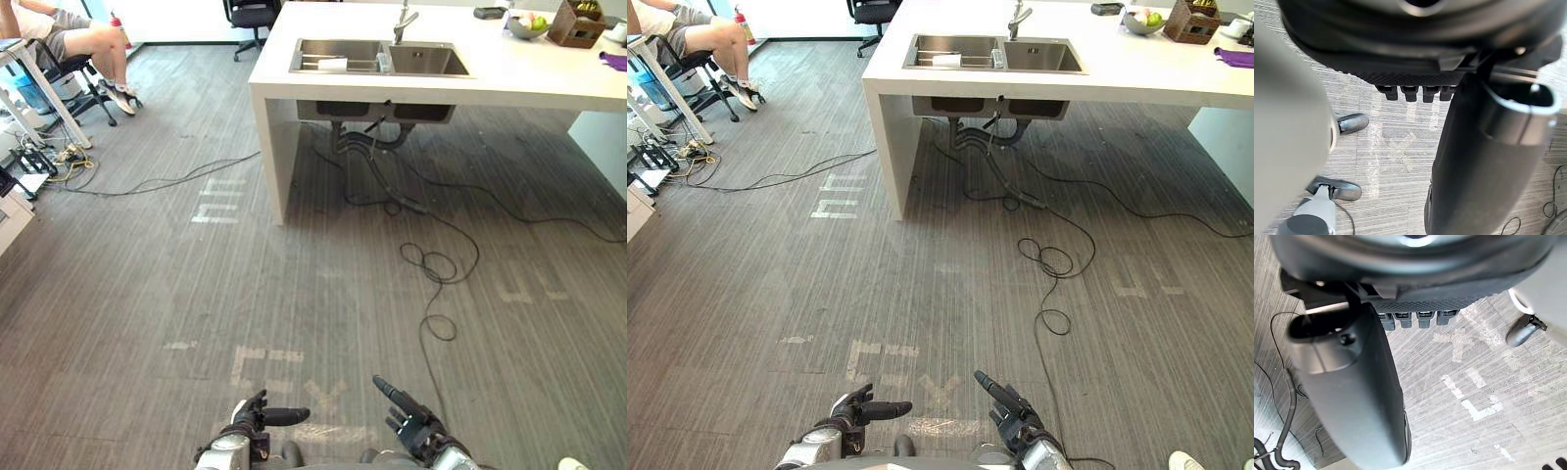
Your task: Walk over to the sink, pick up the cup, carry it to the dishwasher, place the cup inside the dishwasher, then close the dishwasher door
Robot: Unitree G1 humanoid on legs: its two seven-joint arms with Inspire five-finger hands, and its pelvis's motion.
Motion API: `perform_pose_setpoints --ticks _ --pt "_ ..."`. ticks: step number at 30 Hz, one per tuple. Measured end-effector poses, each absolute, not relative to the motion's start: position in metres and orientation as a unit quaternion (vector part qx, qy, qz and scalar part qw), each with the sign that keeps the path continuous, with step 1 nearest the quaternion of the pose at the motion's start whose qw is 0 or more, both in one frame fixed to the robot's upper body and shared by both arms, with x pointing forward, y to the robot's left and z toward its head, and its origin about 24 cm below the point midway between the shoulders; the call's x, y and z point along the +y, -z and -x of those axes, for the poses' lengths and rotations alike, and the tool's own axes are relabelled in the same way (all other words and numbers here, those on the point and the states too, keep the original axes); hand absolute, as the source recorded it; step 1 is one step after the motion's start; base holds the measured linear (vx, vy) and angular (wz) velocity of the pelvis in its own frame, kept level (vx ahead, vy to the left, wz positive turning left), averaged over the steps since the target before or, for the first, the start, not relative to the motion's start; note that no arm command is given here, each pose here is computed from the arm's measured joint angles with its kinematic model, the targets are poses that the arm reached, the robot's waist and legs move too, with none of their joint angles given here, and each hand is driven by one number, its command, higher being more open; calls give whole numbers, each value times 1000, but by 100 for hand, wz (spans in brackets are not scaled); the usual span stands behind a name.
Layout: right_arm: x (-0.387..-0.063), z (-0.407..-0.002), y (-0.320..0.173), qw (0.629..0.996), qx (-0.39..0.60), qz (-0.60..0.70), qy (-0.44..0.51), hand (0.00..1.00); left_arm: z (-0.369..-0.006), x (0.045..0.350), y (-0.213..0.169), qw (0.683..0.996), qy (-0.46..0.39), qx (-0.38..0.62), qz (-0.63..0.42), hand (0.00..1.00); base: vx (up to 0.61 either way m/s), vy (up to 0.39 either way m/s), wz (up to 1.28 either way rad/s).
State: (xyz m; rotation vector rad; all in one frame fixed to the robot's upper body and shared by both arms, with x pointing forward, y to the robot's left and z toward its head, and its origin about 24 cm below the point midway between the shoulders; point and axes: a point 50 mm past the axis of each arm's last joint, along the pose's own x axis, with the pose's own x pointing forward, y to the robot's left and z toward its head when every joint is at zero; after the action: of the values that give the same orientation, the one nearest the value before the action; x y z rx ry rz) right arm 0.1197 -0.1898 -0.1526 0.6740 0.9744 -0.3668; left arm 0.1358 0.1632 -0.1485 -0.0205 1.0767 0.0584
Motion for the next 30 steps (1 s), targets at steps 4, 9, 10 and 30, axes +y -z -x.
perform_pose_setpoints --ticks 4,9,10,30 --pt "-192 -122 152 814 454 -315 179 100 -136 166 148 860 -32 509 8 100 33 73 -16" --pt "-194 -139 147 820 433 -320 196 100 -138 189 144 869 -71 490 5 100 85 8 -18" --pt "-195 -141 146 821 424 -326 200 100 -135 191 145 868 -88 489 16 100 116 -72 -2" --pt "-227 -118 143 828 431 -286 219 100 -152 154 137 886 -43 454 89 100 320 -211 9"
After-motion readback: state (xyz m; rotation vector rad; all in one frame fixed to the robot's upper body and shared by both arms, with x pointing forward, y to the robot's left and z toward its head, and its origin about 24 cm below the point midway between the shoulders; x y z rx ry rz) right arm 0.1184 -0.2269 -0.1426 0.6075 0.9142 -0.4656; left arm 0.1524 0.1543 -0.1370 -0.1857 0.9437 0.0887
